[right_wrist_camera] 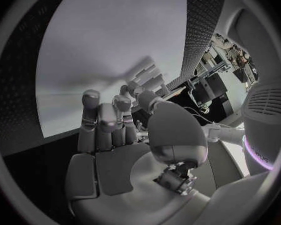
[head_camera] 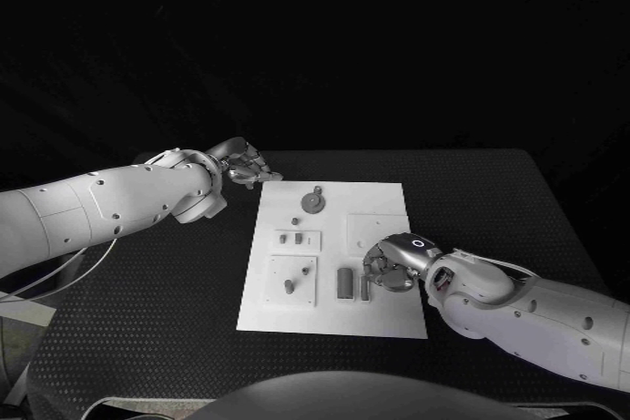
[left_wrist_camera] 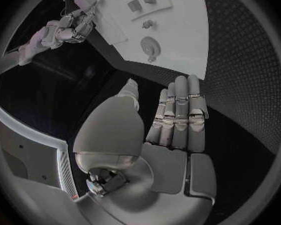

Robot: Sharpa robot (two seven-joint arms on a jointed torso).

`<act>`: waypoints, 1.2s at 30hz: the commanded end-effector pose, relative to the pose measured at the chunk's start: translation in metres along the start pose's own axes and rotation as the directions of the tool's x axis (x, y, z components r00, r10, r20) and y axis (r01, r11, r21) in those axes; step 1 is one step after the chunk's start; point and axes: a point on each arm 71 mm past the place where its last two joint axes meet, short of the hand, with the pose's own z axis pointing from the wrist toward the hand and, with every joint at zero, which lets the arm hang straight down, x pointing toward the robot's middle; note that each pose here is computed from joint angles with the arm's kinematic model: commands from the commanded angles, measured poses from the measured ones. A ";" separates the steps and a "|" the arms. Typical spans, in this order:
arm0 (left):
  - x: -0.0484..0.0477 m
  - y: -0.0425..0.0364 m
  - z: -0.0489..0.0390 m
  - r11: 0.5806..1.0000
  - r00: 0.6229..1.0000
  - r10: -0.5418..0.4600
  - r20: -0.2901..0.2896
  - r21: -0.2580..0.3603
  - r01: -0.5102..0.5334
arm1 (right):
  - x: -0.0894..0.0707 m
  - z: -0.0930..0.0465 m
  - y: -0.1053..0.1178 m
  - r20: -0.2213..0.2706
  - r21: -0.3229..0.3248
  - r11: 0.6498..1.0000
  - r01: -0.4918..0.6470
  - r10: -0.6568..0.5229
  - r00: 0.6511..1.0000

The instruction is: Assemble the parts on the task board

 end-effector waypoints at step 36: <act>-0.0031 -0.0058 0.0083 0.888 0.890 -0.456 0.015 0.071 0.454 | -0.099 0.012 -0.121 0.407 0.044 0.654 -0.755 0.678 0.612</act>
